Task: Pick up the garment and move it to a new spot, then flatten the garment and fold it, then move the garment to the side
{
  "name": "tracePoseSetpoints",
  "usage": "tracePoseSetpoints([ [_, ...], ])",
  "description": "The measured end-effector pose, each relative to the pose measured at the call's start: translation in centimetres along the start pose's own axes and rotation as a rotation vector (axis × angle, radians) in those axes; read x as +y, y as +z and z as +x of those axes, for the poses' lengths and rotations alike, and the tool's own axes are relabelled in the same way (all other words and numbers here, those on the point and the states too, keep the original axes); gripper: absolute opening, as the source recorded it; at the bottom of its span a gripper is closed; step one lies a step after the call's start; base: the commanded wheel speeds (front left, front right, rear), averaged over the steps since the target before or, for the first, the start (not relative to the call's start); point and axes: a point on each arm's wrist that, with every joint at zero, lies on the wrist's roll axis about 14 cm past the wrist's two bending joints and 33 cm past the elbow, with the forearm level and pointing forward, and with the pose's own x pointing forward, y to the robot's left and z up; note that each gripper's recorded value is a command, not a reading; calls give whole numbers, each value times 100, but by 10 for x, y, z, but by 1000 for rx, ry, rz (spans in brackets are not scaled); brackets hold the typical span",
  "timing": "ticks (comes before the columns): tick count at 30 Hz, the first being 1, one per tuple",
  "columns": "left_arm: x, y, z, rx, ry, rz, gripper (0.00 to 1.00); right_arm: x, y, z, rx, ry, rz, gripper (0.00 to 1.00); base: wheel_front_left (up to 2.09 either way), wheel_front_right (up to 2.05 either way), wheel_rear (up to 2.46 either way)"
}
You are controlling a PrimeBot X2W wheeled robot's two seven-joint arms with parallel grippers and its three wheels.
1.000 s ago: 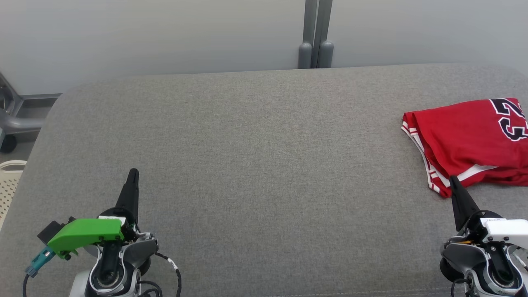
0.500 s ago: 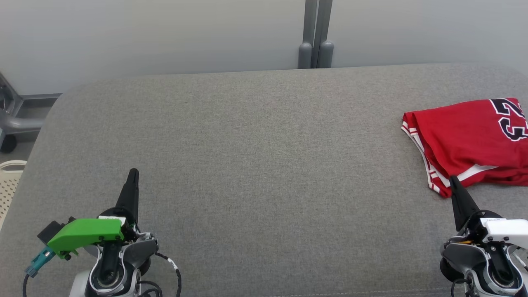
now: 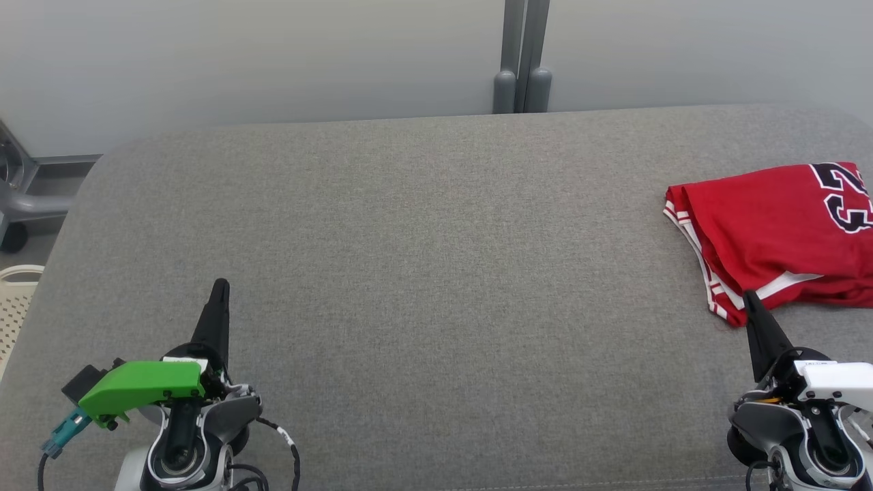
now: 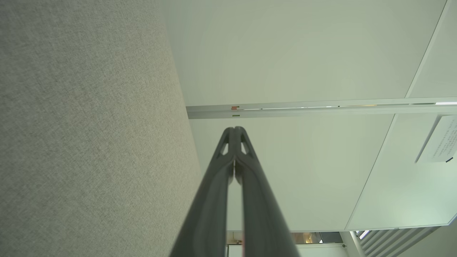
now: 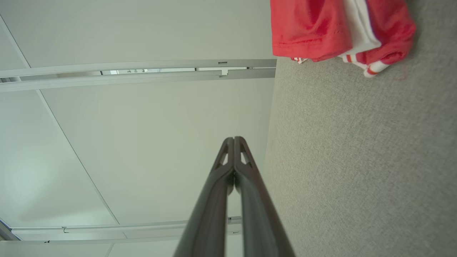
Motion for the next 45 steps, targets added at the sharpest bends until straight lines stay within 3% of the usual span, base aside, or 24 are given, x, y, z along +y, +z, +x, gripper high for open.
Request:
tracePoseSetpoints([
  [45,0,0,0,0,0,0,0,0,0,0,0,0,0,0,0,0,0],
])
